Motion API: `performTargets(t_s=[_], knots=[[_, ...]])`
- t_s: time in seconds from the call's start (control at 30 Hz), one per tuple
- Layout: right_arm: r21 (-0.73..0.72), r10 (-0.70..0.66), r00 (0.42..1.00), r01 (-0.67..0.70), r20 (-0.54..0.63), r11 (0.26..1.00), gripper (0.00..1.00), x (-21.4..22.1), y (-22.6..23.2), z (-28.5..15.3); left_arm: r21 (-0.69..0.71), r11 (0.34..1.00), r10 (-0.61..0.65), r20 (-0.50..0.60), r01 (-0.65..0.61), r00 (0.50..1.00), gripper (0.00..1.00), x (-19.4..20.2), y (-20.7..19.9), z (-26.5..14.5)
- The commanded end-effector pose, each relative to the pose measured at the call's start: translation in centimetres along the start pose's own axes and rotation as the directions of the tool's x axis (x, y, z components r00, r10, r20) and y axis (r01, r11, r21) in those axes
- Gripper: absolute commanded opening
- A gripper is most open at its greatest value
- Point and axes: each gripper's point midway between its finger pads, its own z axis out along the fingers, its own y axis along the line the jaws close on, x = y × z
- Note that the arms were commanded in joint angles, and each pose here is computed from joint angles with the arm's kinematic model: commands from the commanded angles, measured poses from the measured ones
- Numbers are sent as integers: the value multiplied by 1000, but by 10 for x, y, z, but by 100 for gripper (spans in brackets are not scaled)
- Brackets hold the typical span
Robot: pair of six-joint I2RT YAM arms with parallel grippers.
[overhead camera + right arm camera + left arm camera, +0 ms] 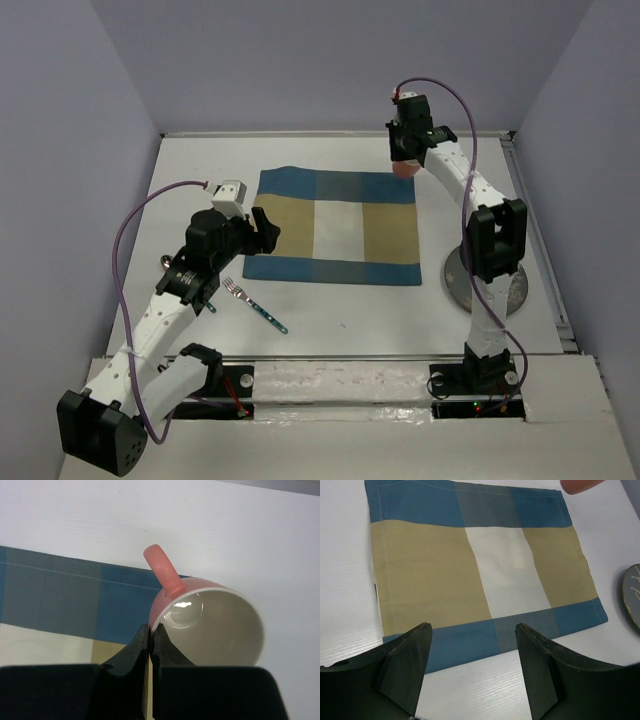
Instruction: Set the dinner table for one person
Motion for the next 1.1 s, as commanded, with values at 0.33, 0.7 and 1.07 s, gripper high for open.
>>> performTargets(t_s=[0.33,0.7,1.07], knots=[[-74,-43,999,45,26,996,0,-17,27,14,18,999,33,46,-34,998,79,-19,-10,-2],[-56,-66,998,65,-24,996,0,1,27,17,13,999,33,46,-33,998,79,-19,-9,-2],[-45,-73,995,71,-67,996,7,15,28,30,13,999,31,49,-32,998,79,-20,-9,-3]])
